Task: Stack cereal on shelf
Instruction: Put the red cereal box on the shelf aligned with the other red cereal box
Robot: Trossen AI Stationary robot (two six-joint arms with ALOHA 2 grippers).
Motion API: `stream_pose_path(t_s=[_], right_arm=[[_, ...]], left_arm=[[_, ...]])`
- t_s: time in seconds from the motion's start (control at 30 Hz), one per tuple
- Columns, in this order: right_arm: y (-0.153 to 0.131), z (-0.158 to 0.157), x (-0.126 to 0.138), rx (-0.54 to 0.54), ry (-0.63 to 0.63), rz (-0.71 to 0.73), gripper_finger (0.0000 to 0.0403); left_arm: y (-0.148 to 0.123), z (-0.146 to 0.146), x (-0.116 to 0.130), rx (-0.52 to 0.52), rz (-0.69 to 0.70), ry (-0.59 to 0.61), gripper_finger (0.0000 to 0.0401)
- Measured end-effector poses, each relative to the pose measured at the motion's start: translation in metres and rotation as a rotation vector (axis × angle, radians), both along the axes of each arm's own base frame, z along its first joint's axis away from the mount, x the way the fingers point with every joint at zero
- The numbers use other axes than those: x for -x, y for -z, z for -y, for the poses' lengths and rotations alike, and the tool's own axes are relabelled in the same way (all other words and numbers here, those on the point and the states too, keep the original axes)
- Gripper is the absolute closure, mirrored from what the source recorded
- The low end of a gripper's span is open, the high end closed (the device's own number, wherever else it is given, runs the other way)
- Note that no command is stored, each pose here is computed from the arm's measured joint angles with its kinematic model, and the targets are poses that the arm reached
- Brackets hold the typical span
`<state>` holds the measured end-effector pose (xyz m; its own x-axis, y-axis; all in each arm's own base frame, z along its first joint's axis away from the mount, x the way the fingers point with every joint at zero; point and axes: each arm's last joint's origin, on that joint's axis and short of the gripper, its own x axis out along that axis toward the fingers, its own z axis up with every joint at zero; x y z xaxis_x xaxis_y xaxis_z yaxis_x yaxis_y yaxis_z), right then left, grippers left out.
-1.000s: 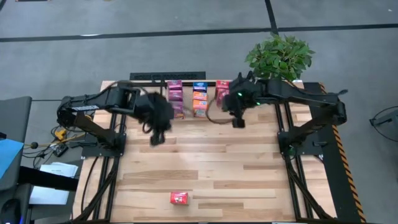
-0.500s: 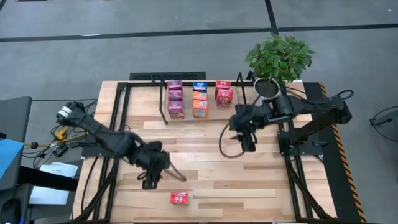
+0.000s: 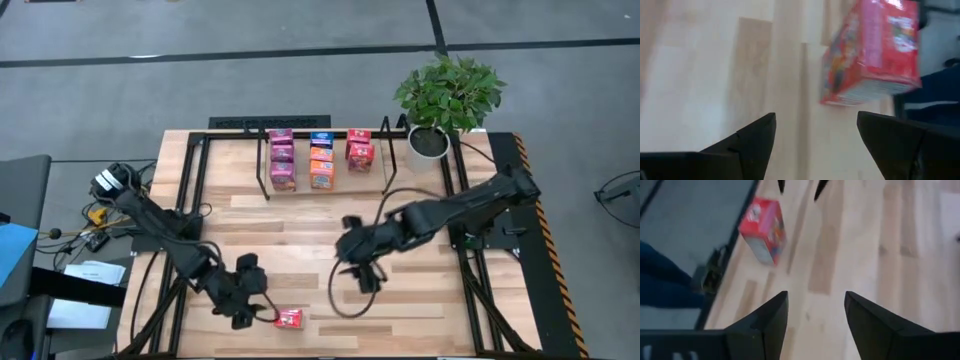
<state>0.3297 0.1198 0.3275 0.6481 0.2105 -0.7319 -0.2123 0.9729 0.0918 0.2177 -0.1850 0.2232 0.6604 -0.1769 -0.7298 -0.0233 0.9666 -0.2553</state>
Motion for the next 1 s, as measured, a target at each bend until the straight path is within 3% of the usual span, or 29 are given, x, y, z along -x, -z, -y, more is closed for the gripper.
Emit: stream_pose_path(t_s=[0.17, 0.3, 0.53, 0.8, 1.0], right_arm=[[0.026, -0.031, -0.024, -0.055, -0.022, 0.045, 0.0188], [0.045, -0.054, -0.037, -0.076, -0.057, 0.080, 0.0186], [0.061, -0.067, -0.044, -0.098, -0.065, 0.071, 0.0178], [0.062, -0.072, -0.039, -0.082, -0.169, 0.046, 0.0184], [0.061, -0.076, -0.037, -0.060, -0.218, 0.064, 0.0186]], left_arm=[[0.015, 0.009, 0.011, 0.078, 0.057, -0.040, 0.0131], [0.026, 0.012, 0.014, 0.046, 0.116, -0.111, 0.0131], [0.054, 0.032, -0.006, 0.109, 0.168, -0.115, 0.0131], [0.090, 0.031, -0.028, 0.184, 0.193, -0.342, 0.0131], [0.099, 0.035, -0.055, 0.238, 0.211, -0.370, 0.0131]])
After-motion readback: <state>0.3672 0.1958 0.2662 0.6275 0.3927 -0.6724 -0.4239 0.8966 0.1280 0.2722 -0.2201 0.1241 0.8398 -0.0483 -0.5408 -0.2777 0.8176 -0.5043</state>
